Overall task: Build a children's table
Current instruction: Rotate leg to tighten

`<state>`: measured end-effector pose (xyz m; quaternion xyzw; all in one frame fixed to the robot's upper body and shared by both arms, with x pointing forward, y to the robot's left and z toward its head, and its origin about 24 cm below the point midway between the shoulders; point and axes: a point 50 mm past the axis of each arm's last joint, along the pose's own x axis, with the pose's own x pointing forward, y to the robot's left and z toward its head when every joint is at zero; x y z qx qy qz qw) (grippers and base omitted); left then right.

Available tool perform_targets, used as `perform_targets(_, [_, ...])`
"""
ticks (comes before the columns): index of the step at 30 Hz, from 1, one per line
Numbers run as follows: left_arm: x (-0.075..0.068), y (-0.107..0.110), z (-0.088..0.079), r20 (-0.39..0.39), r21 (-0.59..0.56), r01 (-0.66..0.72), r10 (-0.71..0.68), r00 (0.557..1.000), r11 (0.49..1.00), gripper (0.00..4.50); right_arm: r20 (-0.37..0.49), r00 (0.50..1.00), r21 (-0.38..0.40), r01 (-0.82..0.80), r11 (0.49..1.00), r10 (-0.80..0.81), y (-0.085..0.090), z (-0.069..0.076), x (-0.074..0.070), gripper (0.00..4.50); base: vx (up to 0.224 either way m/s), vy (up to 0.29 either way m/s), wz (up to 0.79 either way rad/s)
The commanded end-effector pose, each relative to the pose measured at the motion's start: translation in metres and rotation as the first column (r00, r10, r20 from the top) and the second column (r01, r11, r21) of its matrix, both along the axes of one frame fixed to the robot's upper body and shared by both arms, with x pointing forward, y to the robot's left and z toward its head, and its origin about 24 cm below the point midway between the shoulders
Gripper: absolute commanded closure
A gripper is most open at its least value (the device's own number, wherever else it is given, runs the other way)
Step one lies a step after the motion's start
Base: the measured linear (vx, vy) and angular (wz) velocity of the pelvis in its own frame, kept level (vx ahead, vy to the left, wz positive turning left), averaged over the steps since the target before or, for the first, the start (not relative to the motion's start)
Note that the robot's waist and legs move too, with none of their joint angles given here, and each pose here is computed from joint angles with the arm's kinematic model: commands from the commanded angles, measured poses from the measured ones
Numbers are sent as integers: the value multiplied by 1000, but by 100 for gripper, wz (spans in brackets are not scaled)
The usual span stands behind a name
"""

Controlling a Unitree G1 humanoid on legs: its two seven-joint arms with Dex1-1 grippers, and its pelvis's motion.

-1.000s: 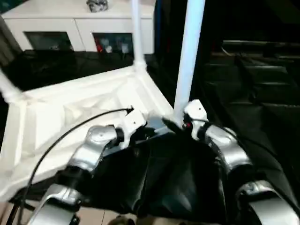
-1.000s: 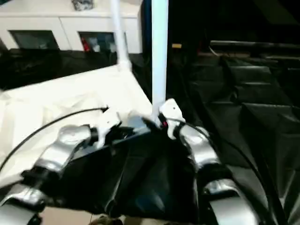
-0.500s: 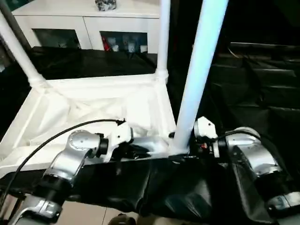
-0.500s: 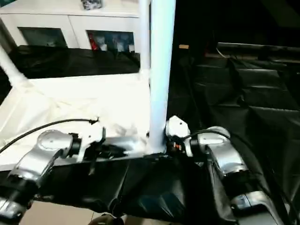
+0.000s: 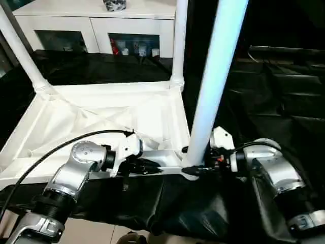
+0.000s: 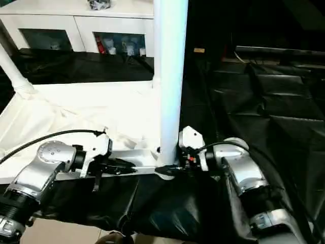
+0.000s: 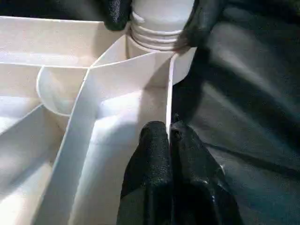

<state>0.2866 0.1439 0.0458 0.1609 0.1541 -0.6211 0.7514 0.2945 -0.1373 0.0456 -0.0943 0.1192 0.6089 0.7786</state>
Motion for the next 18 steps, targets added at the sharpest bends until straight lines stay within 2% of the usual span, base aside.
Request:
perform_targets(1, [26, -20, 24, 161, -57, -130, 138, 977, 990, 450, 37, 988, -19, 151, 988, -150, 27, -11, 12, 185, 0, 0, 0])
perform_targets(3, [33, -31, 22, 167, -70, -193, 203, 965, 979, 450, 51, 940, -29, 340, 940, -339, 30, -15, 26, 187, 0, 0, 0])
perform_targets(5, [39, -49, 23, 164, -98, -252, 265, 950, 963, 450, 20, 849, 18, 528, 849, -529, 36, -15, 41, 187, 0, 0, 0])
perform_targets(6, [39, -49, 23, 164, -98, -252, 265, 950, 963, 450, 20, 849, 18, 528, 849, -529, 36, -15, 41, 187, 0, 0, 0])
perform_targets(7, [42, -58, 24, 158, -111, -278, 293, 943, 954, 450, -4, 805, 33, 593, 804, -594, 41, -15, 46, 187, 0, 0, 0])
perform_targets(11, [43, -60, 24, 156, -113, -285, 300, 941, 952, 450, -6, 793, 34, 608, 793, -609, 42, -14, 47, 187, 0, 0, 0])
perform_targets(12, [47, -67, 24, 162, -118, -324, 340, 926, 939, 450, 0, 757, 31, 653, 756, -654, 47, -15, 51, 187, 0, 0, 0])
perform_targets(13, [51, -79, 25, 169, -122, -344, 361, 917, 931, 450, 28, 749, 46, 661, 749, -662, 59, -13, 53, 187, 0, 0, 0])
perform_targets(15, [54, -91, 26, 182, -124, -358, 376, 909, 925, 450, 43, 746, 70, 661, 747, -665, 73, -11, 54, 117, 0, 0, 0])
perform_targets(18, [52, -91, 26, 201, -111, -329, 346, 917, 938, 450, 62, 758, 79, 645, 760, -649, 76, -7, 54, 107, 0, 0, 0])
